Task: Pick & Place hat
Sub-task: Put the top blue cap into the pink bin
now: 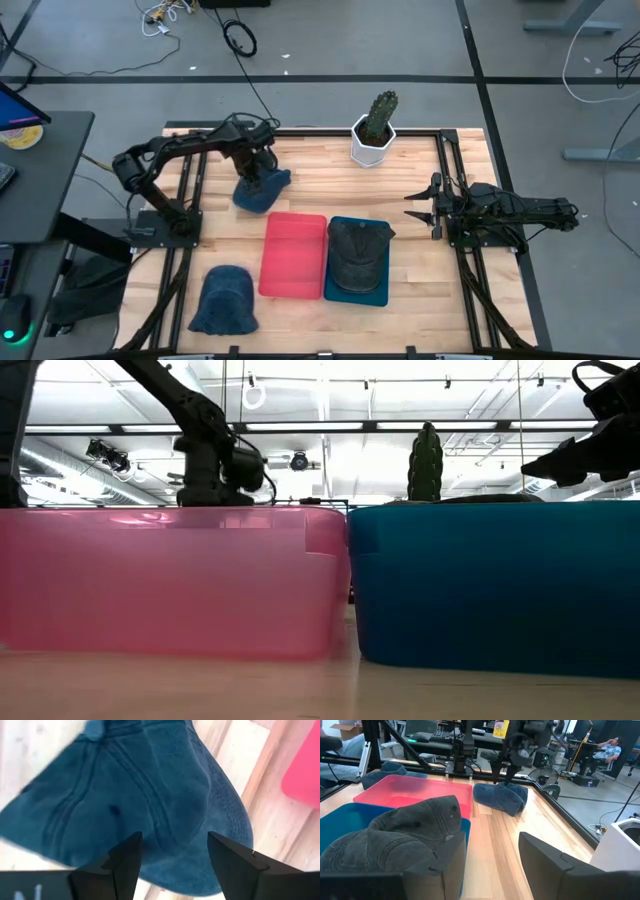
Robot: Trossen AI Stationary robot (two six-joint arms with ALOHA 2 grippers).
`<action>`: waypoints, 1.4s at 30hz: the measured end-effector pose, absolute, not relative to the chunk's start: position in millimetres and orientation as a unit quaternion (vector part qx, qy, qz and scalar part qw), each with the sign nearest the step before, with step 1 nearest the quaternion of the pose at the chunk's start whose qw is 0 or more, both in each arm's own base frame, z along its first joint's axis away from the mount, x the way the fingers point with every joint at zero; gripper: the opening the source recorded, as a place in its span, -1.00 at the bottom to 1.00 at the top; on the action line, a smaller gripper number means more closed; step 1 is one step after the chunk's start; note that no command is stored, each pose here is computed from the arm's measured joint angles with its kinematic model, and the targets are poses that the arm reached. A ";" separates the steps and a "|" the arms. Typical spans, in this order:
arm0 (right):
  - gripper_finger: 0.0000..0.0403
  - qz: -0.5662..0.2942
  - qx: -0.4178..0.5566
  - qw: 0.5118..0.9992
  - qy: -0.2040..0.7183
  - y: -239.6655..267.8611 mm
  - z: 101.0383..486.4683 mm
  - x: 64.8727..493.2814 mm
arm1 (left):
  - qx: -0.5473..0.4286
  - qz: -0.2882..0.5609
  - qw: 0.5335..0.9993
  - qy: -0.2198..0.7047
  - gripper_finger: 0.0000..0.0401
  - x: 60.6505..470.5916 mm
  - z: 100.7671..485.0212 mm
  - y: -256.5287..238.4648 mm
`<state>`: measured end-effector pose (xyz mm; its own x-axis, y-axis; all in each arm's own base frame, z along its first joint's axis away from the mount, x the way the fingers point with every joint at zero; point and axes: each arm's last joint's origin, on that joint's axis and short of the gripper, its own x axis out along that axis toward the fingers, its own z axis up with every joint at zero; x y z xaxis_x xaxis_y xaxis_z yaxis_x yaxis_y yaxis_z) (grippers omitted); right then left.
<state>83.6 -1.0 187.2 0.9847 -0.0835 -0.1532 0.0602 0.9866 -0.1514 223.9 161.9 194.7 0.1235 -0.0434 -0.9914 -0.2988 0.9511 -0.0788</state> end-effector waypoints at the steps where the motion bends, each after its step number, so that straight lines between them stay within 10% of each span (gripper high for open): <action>1: -0.07 -0.036 -0.073 0.993 0.080 -1.0 187.2 83.6 | -0.131 0.084 0.735 0.660 0.13 225.9 190.3 162.8; 8: -0.07 -0.036 -0.073 0.993 0.080 -1.0 187.2 83.6 | -0.130 0.080 0.722 0.675 -0.04 231.9 173.4 167.8; 15: -0.07 -0.036 -0.073 0.993 0.080 -1.0 187.2 83.6 | -0.151 0.092 0.700 0.692 -0.90 225.8 175.8 164.8; 42: -0.07 -0.036 -0.073 0.993 0.079 -1.0 187.2 83.6 | -0.210 0.104 0.786 0.572 -0.96 275.9 321.8 74.5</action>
